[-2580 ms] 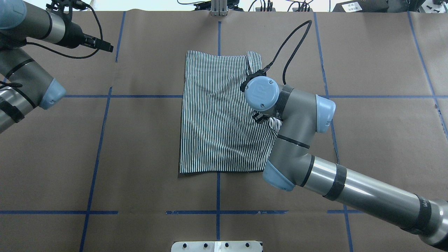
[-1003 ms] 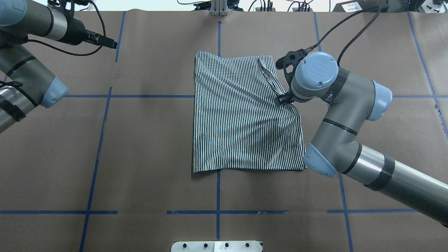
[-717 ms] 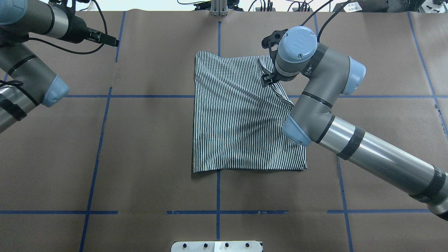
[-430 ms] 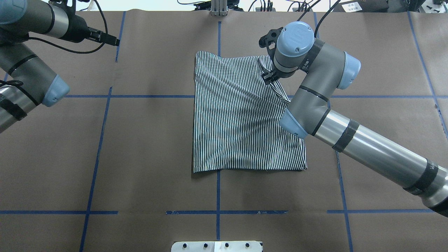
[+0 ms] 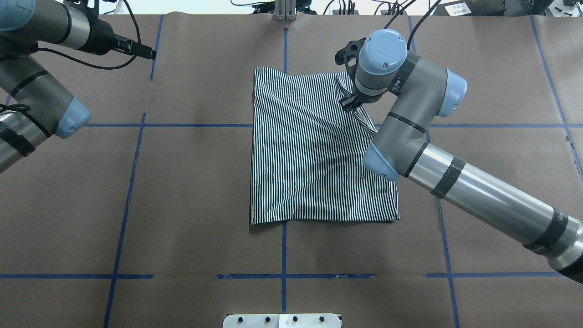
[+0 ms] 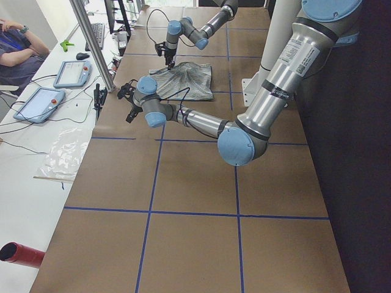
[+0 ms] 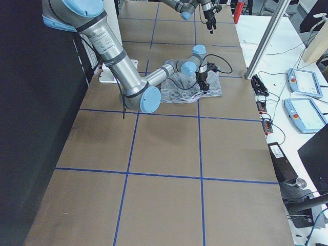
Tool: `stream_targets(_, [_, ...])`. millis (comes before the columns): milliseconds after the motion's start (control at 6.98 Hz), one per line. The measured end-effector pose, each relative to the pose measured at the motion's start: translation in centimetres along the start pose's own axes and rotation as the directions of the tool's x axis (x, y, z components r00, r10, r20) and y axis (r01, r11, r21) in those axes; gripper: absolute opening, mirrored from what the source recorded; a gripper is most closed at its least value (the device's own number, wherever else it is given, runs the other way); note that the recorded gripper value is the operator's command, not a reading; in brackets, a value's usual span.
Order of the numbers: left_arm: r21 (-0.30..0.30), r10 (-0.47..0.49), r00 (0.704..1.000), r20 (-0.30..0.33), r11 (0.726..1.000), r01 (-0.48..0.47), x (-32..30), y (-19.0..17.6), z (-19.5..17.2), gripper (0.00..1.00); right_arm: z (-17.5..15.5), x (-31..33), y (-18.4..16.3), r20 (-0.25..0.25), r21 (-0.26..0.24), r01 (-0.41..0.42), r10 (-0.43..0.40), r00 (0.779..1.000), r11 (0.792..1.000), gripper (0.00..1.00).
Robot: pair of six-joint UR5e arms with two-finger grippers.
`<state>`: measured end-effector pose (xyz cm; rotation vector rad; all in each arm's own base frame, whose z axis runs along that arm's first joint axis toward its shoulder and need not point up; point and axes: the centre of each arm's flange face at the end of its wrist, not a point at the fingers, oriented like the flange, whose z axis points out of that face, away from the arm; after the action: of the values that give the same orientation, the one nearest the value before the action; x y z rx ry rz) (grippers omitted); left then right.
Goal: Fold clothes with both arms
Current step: 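Release the shirt corner and raise the right gripper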
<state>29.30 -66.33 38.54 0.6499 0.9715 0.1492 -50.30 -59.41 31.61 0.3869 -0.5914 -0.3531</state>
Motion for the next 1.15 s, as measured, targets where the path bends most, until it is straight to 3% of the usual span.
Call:
stream_targets(287, [0.0, 0.0, 1.0, 0.0, 1.0, 0.0, 0.0, 0.0, 0.0, 1.0, 0.2, -0.6, 0.2, 0.004, -0.004, 0.007, -0.007, 1.0, 1.0, 0.14])
stream_targets(573, [0.0, -0.001, 1.0, 0.0, 1.0, 0.001, 0.0, 0.0, 0.0, 1.0, 0.3, -0.5, 0.4, 0.002, -0.008, 0.013, -0.013, 1.0, 1.0, 0.0])
stream_targets(1146, [0.0, -0.001, 1.0, 0.0, 1.0, 0.001, 0.0, 0.0, 0.0, 1.0, 0.7, 1.0, 0.8, -0.013, -0.019, 0.013, -0.013, 1.0, 1.0, 0.0])
